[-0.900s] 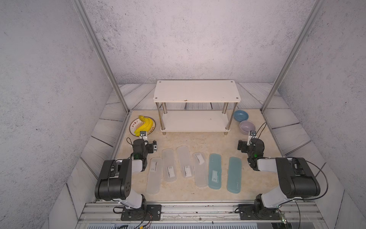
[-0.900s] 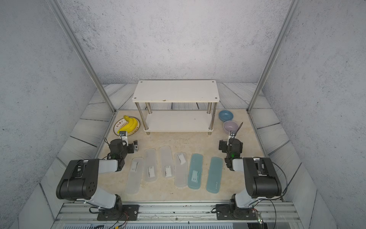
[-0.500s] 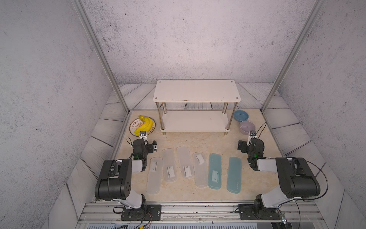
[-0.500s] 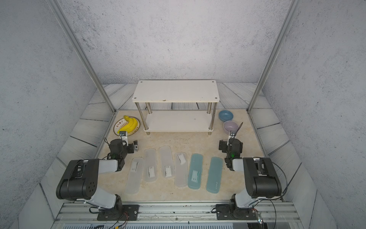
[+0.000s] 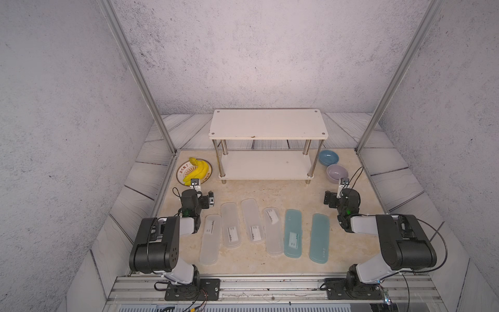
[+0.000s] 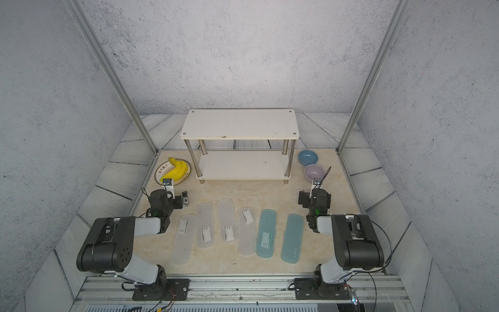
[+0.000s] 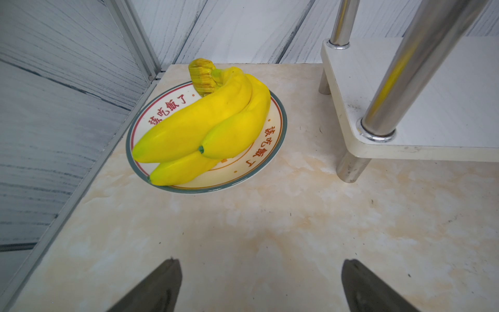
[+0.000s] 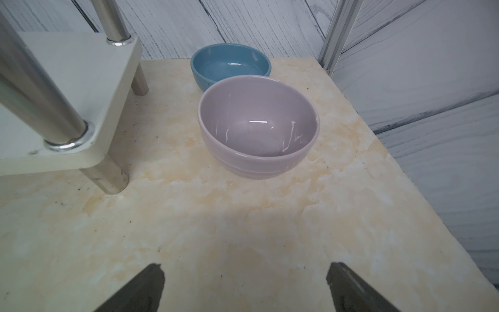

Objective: Place the pencil cases on the shelf according to color
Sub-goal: Pick up the pencil case from the center of the board, then place the pencil case on the shelf, then move the pencil case to the center of the board.

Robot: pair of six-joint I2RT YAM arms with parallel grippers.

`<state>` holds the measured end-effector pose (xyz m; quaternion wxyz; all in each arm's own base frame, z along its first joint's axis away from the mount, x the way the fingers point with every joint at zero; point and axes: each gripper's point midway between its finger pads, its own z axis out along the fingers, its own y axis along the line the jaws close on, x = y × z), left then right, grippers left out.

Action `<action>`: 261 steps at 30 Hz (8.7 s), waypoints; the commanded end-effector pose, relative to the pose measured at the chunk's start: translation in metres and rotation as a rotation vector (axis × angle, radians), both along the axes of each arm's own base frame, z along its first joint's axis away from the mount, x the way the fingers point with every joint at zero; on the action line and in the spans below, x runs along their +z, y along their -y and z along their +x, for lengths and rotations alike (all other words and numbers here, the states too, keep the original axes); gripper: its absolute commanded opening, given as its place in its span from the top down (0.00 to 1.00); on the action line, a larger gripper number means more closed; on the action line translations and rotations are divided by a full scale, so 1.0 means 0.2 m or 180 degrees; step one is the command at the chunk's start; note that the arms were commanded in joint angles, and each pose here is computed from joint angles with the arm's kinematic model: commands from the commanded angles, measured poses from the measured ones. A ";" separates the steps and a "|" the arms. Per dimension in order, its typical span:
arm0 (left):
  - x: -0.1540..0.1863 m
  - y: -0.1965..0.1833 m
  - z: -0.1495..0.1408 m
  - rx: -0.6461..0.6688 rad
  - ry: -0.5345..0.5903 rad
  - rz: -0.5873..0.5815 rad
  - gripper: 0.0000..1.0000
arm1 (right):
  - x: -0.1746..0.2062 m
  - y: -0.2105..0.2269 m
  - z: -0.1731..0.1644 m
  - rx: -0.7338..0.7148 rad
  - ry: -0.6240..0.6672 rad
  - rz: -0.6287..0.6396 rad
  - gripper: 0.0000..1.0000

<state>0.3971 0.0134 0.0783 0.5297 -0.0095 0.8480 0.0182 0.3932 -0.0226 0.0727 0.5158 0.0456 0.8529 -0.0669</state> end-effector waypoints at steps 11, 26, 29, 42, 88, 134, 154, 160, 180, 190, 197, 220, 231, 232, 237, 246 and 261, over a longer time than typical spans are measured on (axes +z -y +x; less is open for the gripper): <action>0.60 -0.24 -0.12 0.1374 -0.0026 -0.0644 0.01 | 0.29 0.09 -0.15 -0.0899 -0.1064 0.0491 0.00; 0.76 0.02 -0.35 0.0578 -0.0090 -0.1033 0.01 | 0.17 -0.47 -0.92 -0.0450 -0.2247 0.1367 0.14; 0.76 0.01 -0.33 0.0604 -0.0035 -0.1023 0.01 | 0.10 -0.53 -1.02 -0.0528 -0.2432 0.1336 0.14; 0.66 0.20 -0.21 0.0110 -0.0576 -0.1328 0.01 | -0.16 -0.57 -1.19 -0.0694 -0.2948 0.1267 0.10; 0.69 0.29 -0.23 -0.0182 -0.0507 -0.1364 0.01 | -0.21 -0.62 -0.93 -0.0441 -0.3110 0.0516 0.22; 1.39 0.88 -0.30 -0.1482 0.0007 -0.1270 0.02 | 1.35 -0.92 -0.56 0.1530 -0.0792 0.0696 0.35; 1.59 1.10 -0.01 -0.1996 -0.0012 -0.1211 0.01 | 1.92 -0.79 0.07 0.1166 0.0674 0.0533 0.33; 1.45 1.06 0.01 -0.1886 -0.0132 -0.0983 0.01 | 2.13 -0.80 0.15 0.1142 0.1326 0.0716 0.33; 1.22 0.94 0.06 -0.1620 -0.0148 -0.0573 0.02 | 1.82 -0.81 0.52 0.0702 0.0607 0.0440 0.33; 1.16 0.92 0.08 -0.1599 -0.0180 -0.0643 0.01 | 1.76 -0.80 0.48 0.0652 0.0380 0.0536 0.33; 1.17 0.92 0.07 -0.1622 -0.0154 -0.0688 0.02 | 1.73 -0.82 0.49 0.0681 0.0324 0.0543 0.31; 1.12 0.96 0.06 -0.1712 -0.0213 -0.0919 0.01 | 1.60 -0.84 0.55 0.0641 0.0159 0.0544 0.11; 1.08 0.95 0.07 -0.1665 -0.0244 -0.0904 0.01 | 2.04 -0.90 0.44 0.1055 0.0684 0.0731 0.08; 1.07 0.95 0.07 -0.1665 -0.0255 -0.0905 0.01 | 2.08 -0.90 0.40 0.1116 0.0724 0.0751 0.08; 1.03 0.95 0.07 -0.1693 -0.0305 -0.0911 0.01 | 2.13 -0.79 0.18 0.1016 0.0741 0.0723 0.08; 1.01 0.97 0.02 -0.1786 -0.0252 -0.0904 0.01 | 1.74 -0.66 -0.27 0.0897 0.0130 0.0999 0.08; 0.94 1.01 0.03 -0.1801 -0.0323 -0.1000 0.01 | 0.55 -0.84 -0.88 0.0516 -0.1845 0.1723 0.06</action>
